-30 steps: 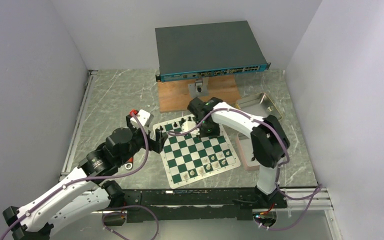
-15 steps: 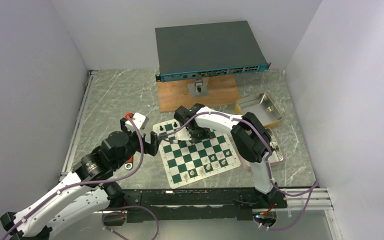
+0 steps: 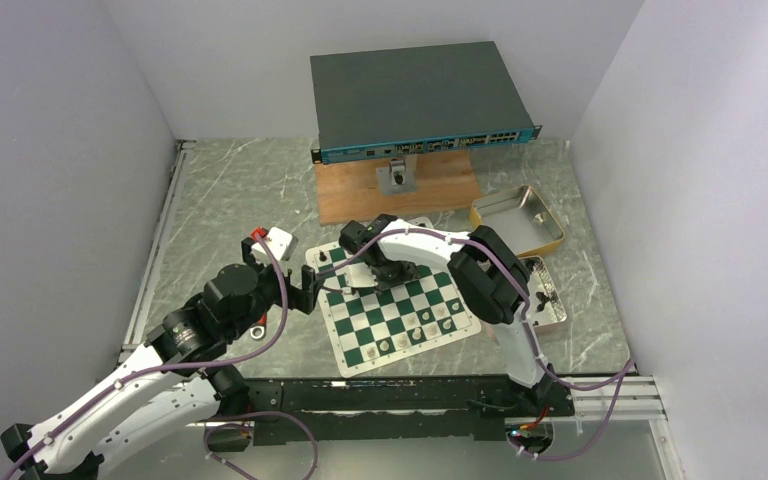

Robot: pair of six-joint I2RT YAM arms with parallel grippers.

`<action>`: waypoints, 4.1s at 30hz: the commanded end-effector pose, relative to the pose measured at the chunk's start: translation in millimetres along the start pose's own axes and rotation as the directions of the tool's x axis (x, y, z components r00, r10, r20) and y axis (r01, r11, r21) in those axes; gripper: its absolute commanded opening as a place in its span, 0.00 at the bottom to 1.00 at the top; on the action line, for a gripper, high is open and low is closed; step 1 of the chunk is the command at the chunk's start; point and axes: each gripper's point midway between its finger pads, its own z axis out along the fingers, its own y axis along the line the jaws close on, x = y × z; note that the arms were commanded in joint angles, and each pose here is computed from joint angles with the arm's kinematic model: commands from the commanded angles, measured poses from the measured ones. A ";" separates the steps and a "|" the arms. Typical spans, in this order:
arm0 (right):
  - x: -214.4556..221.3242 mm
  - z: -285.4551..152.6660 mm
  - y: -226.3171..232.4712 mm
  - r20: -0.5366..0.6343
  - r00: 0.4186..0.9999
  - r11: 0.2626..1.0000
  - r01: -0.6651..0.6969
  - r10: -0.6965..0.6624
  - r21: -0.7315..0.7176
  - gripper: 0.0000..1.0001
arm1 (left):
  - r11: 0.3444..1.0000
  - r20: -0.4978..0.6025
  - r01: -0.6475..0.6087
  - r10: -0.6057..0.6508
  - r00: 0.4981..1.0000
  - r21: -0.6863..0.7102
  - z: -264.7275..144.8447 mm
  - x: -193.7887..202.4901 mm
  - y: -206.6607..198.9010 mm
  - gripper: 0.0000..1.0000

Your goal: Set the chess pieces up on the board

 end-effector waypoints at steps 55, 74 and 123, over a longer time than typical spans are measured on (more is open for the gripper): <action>174.0 -142.1 55.3 0.832 -0.196 0.532 -0.688 0.520 -0.494 0.75 | 0.924 -0.167 0.217 -0.171 0.971 0.316 105.3 -5.0 -118.0 0.93; 187.9 -128.4 50.7 0.810 -0.188 0.445 -0.756 0.555 -0.480 0.76 | 0.994 -0.485 -0.022 0.073 0.871 0.110 243.3 85.2 -152.4 0.44; 190.7 -118.3 49.7 0.793 -0.182 0.424 -0.764 0.582 -0.486 0.77 | 0.990 -0.583 -0.082 0.135 0.801 0.116 254.9 116.4 -151.2 0.27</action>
